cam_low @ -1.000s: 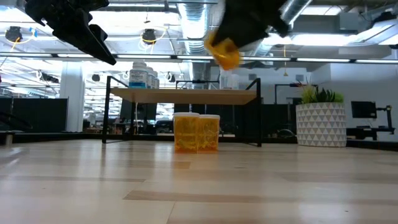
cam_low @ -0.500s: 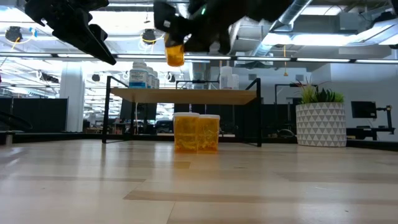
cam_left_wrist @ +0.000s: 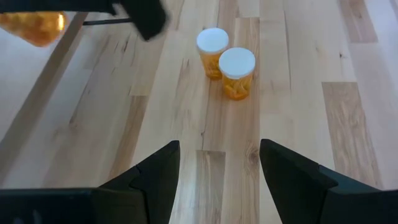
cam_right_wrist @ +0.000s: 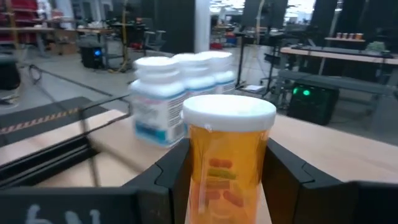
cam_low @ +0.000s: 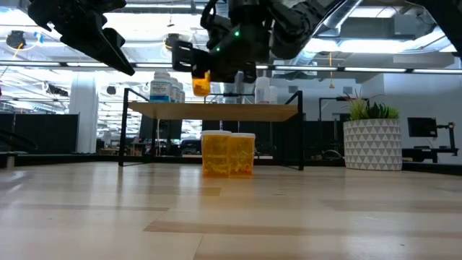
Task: Pick and place medicine bottles onto shelf by color
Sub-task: Put the bottom orange pill bottle on the shelf
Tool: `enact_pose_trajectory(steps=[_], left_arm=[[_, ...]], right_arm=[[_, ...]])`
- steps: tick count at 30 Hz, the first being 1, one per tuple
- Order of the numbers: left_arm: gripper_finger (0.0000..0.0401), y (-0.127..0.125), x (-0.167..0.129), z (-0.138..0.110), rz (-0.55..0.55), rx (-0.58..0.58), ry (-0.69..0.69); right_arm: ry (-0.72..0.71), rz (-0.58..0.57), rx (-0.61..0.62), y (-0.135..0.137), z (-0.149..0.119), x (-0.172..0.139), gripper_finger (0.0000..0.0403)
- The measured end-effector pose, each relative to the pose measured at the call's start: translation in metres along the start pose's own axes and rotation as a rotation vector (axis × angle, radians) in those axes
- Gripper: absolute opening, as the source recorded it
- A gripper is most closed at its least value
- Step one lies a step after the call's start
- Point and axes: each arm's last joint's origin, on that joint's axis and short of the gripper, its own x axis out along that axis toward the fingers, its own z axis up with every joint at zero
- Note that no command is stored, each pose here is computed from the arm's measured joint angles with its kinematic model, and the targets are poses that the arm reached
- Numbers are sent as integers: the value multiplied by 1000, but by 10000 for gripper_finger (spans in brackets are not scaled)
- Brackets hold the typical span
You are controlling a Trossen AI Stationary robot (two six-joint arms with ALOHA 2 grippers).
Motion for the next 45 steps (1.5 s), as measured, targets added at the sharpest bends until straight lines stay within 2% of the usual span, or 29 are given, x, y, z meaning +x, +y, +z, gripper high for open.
enact_pose_trajectory(steps=[7, 14, 26, 39, 45], left_arm=[[210, 0, 0, 0, 0, 0, 0], [210, 0, 0, 0, 0, 0, 0], [210, 0, 0, 0, 0, 0, 0], [210, 0, 0, 0, 0, -1, 0], [210, 0, 0, 0, 0, -4, 0]], right_arm=[[0, -59, 31, -14, 0, 18, 168], [14, -81, 12, -20, -4, 26, 175], [20, -109, 5, -31, -4, 38, 227], [42, -51, -12, -33, -7, 42, 229], [42, -49, -15, -33, -7, 42, 250]])
